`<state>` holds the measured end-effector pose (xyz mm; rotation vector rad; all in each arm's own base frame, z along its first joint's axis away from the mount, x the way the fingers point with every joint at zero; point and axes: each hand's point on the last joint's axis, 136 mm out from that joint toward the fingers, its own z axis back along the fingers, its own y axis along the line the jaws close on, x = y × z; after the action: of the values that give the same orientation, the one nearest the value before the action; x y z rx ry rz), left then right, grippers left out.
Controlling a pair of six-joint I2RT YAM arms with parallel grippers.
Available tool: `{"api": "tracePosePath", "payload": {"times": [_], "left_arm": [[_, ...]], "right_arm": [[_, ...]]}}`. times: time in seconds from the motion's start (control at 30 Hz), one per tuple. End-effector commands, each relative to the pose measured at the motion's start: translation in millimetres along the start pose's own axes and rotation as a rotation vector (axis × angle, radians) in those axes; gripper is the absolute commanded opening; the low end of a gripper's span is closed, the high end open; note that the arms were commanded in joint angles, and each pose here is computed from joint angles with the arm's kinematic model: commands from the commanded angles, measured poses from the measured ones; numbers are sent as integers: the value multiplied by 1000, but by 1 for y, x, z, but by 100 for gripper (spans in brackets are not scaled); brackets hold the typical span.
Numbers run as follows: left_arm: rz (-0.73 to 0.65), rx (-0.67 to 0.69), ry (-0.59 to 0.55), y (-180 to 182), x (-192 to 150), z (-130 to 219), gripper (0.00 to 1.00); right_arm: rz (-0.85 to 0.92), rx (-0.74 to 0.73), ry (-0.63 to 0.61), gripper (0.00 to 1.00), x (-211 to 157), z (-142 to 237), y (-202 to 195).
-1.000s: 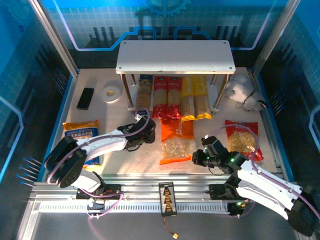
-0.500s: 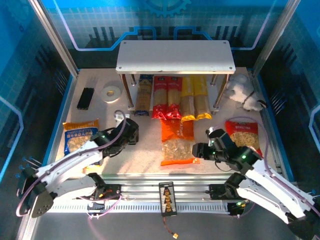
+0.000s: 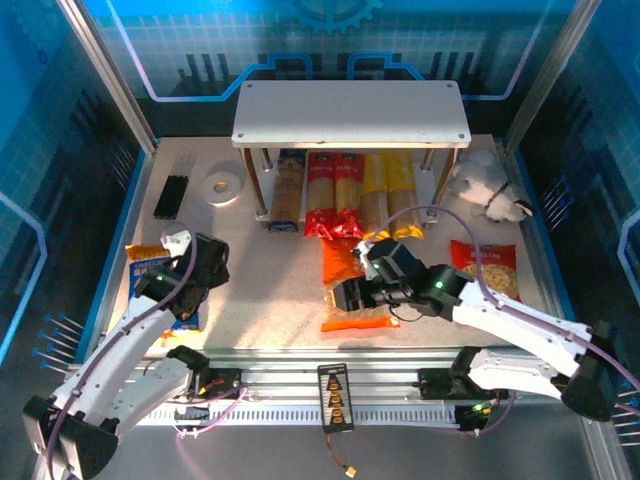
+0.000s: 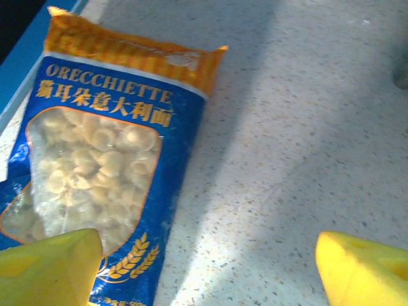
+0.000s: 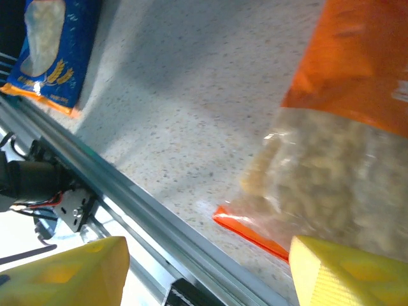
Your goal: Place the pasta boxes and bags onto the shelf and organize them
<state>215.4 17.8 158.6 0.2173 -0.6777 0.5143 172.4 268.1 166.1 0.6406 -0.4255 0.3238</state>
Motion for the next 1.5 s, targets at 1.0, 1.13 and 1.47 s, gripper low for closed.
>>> {"api": "tracePosePath", "payload": {"times": [1.0, 1.13, 1.47], "left_arm": [[169, 204, 415, 51, -16, -132, 93], [162, 173, 471, 46, -21, -143, 70], [201, -27, 527, 10, -33, -142, 1]], "right_arm": [[7, 99, -134, 70, 33, 31, -1], [1, 99, -140, 70, 35, 32, -3], [-12, 95, -160, 70, 39, 35, -6]]}}
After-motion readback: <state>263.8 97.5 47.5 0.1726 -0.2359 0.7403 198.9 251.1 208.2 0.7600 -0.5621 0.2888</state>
